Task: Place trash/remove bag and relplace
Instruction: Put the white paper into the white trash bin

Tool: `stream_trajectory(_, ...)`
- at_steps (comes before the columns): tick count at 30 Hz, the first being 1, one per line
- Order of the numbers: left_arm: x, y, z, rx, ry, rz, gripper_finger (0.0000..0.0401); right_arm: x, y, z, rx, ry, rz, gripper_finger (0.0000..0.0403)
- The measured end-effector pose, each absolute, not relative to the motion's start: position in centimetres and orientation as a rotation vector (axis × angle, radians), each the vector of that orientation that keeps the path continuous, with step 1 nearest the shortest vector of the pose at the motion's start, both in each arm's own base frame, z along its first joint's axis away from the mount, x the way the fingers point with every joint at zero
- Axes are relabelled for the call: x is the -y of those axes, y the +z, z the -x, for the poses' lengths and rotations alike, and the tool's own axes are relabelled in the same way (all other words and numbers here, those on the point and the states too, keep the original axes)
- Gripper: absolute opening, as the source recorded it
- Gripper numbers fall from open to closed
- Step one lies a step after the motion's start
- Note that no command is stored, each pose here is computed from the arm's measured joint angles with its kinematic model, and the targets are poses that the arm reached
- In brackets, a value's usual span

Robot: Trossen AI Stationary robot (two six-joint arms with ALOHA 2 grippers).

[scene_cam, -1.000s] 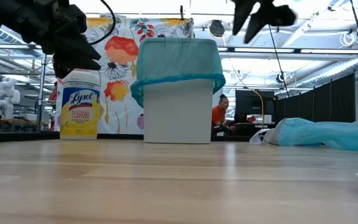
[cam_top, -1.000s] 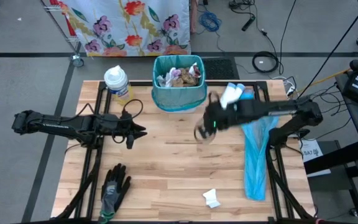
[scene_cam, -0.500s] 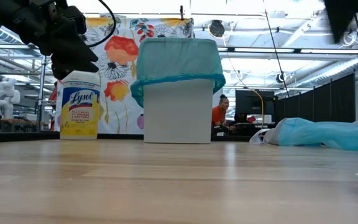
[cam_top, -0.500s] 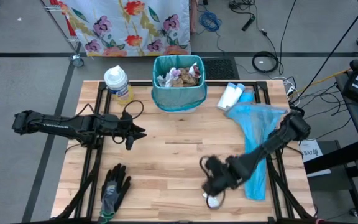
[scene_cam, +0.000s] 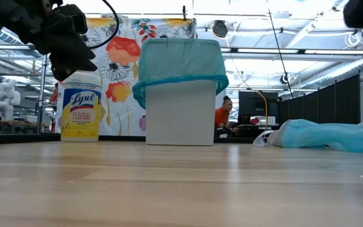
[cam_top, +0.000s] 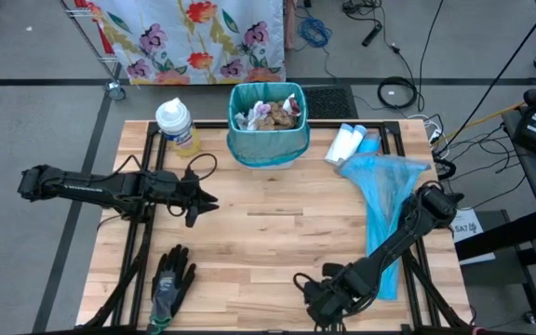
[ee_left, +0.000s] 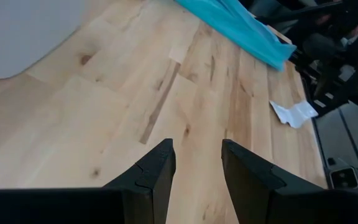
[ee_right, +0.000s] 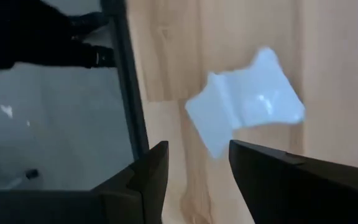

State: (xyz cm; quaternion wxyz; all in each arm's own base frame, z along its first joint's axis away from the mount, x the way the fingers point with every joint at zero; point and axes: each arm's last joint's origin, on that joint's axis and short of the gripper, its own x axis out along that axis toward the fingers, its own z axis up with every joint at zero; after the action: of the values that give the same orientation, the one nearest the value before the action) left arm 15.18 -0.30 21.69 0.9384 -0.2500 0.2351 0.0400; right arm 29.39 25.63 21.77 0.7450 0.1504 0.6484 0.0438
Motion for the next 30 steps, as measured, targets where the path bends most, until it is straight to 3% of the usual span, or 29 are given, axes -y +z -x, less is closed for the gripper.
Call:
stream_trajectory(11, 0.4, 21.7, -15.2, -0.486, 0.056, 0.518, 0.0136, -26.3, 17.4, -30.5, -1.466, 0.129, -0.161, 0.015)
stream_trajectory(15, 0.4, 21.7, -15.2, -0.486, 0.056, 0.519, 0.0136, -26.5, 15.9, -31.0, -1.483, 0.118, -0.151, 0.0101)
stream_trajectory(18, 0.4, 21.7, -15.2, -0.483, 0.056, 0.519, 0.0136, -26.2, 15.6, -31.2, -1.493, 0.079, -0.186, 0.0036)
stream_trajectory(20, 0.4, 21.8, -15.2, -0.479, 0.055, 0.519, 0.0136, -26.0, 15.7, -31.3, -1.49, 0.068, -0.198, 0.001)
stream_trajectory(30, 0.4, 21.8, -15.3, -0.47, 0.053, 0.519, 0.0136, -21.2, 22.6, -31.4, -1.326, -0.075, -0.195, 0.0001)
